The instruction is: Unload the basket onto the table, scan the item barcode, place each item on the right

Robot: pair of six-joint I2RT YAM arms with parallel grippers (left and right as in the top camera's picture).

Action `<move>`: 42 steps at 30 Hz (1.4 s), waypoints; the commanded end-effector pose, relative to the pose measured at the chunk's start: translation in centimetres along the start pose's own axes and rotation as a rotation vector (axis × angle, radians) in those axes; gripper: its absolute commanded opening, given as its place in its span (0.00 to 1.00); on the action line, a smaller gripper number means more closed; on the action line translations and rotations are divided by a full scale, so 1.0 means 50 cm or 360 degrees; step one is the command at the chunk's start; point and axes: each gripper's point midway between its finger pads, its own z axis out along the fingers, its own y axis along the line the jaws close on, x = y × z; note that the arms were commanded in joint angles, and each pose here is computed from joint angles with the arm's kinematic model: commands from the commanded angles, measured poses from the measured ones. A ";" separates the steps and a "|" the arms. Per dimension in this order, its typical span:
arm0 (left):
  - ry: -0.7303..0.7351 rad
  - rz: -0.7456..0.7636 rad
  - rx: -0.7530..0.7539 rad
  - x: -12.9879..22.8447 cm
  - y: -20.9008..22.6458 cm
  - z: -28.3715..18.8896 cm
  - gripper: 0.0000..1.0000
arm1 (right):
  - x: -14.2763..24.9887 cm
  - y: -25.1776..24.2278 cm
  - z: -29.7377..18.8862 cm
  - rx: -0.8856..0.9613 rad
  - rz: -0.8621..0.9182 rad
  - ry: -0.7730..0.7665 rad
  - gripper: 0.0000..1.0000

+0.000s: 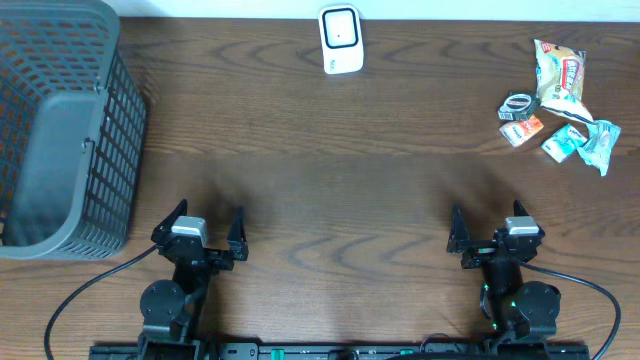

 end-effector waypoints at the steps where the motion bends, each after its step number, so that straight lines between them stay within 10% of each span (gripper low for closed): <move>1: 0.0080 -0.0049 0.0011 0.029 -0.001 0.000 0.98 | 0.003 -0.004 0.000 0.0017 0.0019 0.0003 0.99; 42: 0.0080 0.0007 0.0014 0.028 -0.001 0.000 0.98 | 0.003 -0.004 0.000 0.0017 0.0019 0.0003 0.99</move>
